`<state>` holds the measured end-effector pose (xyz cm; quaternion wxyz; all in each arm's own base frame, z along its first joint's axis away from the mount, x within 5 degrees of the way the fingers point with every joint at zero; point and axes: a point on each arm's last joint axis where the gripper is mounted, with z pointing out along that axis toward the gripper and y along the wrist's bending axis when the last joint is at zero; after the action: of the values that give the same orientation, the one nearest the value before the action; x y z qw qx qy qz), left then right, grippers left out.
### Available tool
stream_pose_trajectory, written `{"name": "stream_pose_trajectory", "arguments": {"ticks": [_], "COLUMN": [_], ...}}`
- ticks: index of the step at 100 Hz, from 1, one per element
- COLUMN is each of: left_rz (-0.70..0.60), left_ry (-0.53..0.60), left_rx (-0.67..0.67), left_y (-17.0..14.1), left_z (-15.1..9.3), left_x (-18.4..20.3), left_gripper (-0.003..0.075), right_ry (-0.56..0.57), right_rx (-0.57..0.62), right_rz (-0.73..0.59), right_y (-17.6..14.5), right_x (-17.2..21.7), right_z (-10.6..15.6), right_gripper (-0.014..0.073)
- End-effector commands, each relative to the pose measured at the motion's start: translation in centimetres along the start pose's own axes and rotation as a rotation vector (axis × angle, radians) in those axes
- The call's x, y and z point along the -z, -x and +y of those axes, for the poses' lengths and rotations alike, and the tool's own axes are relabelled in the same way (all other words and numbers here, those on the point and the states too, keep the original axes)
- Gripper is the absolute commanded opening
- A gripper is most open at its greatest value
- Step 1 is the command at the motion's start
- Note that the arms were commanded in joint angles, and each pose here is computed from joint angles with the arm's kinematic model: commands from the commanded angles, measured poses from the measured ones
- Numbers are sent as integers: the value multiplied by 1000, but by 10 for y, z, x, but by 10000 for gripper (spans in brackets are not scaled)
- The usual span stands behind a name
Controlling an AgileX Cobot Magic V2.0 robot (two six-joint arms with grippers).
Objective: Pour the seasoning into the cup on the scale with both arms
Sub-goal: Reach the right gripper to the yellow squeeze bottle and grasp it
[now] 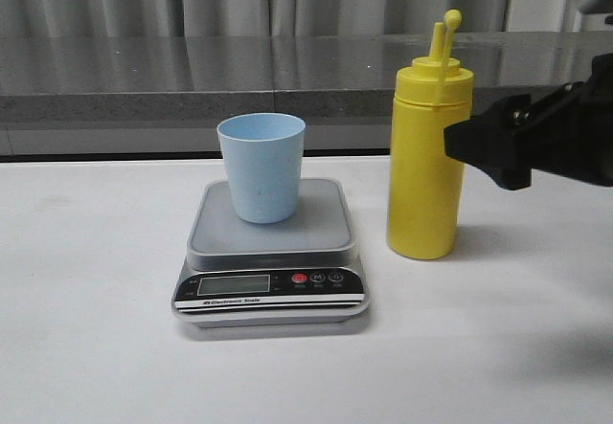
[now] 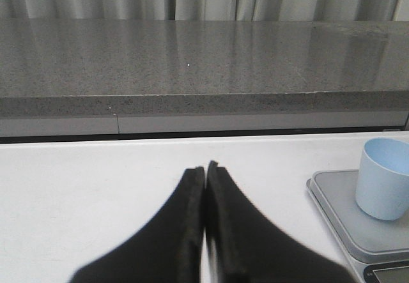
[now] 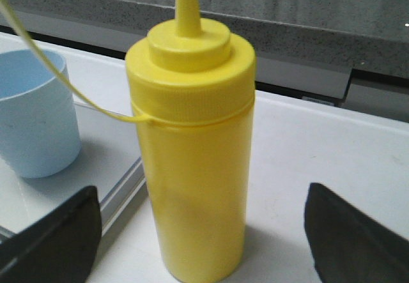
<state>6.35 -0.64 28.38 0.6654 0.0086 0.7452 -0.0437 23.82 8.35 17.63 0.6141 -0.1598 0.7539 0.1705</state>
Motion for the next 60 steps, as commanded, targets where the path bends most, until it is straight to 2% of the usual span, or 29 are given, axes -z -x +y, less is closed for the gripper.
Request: {"name": "stream_pose_trajectory", "arguments": {"ticks": [1, 17, 35, 60], "left_rz": [-88, -88, -88, -88], "left_ry": [3, 3, 3, 3], "left_rx": [20, 20, 20, 20], "left_y": [15, 15, 15, 15], "left_z": [0, 0, 0, 0], "left_x": [1, 1, 1, 1], "left_gripper": [-20, -20, -20, -20], "right_ry": [32, 51, 53, 77], "right_rx": [1, -19, -31, -17], "right_rz": [-166, -205, -185, -199], "right_y": [16, 7, -4, -2], "right_x": [-6, -13, -24, -43], "right_z": [1, 1, -2, -4], "right_gripper": [638, 638, 638, 638]}}
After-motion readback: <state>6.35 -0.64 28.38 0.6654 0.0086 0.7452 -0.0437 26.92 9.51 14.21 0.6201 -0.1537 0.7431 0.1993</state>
